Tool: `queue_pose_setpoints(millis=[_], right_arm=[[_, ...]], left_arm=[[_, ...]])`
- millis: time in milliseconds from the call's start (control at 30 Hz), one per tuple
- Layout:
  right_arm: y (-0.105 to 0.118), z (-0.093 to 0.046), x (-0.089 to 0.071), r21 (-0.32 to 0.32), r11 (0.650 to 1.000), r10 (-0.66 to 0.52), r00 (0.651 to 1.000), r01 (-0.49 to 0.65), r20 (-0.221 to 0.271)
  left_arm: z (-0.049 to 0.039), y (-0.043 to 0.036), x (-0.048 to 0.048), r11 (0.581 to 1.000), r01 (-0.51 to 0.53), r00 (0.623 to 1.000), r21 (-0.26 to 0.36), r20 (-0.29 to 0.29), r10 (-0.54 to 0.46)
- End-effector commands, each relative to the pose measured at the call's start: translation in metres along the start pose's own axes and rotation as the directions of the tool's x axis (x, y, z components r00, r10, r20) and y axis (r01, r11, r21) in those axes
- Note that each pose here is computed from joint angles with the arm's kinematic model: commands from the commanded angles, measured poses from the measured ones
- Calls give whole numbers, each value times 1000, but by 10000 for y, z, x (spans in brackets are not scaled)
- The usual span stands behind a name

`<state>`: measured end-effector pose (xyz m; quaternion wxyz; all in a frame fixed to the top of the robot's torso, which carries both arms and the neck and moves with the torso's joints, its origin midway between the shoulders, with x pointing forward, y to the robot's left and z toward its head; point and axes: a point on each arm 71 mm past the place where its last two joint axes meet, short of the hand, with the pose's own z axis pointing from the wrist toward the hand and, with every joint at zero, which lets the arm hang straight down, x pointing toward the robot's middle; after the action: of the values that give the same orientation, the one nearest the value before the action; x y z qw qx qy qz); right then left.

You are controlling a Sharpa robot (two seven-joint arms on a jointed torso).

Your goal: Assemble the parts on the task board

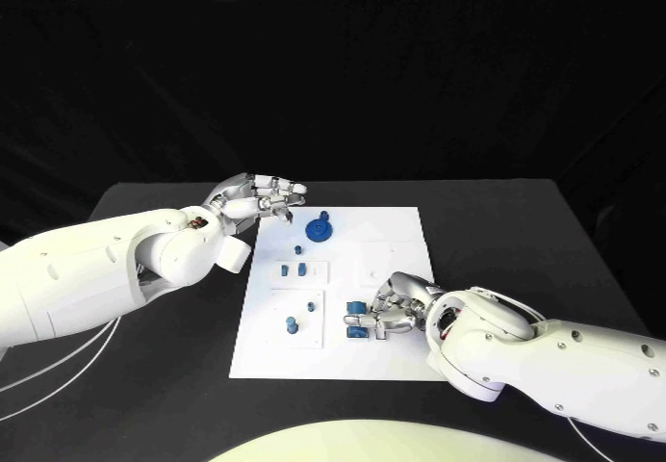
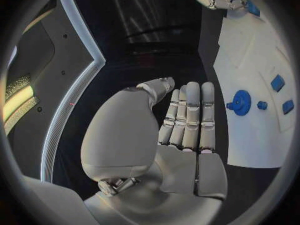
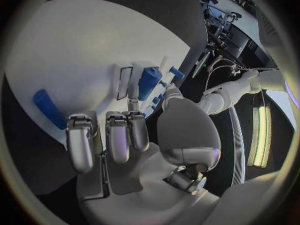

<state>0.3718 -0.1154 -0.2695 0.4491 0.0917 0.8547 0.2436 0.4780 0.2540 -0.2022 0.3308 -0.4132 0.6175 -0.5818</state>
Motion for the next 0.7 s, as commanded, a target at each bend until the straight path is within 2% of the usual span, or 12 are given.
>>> queue_pose_setpoints(millis=[33,333,700], right_arm=[[16,-28,-8,-36,999,-16,1000,16,14],[-20,-143,-31,-99,995,-6,1000,6,-6],[-54,-179,-7,-111,994,-19,999,14,-39]], left_arm=[[1,-7,12,1000,5,1000,4,-13,-5],[-7,-6,-5,1000,4,1000,3,-8,-4],[-10,-7,-11,1000,3,1000,3,-6,-3]])
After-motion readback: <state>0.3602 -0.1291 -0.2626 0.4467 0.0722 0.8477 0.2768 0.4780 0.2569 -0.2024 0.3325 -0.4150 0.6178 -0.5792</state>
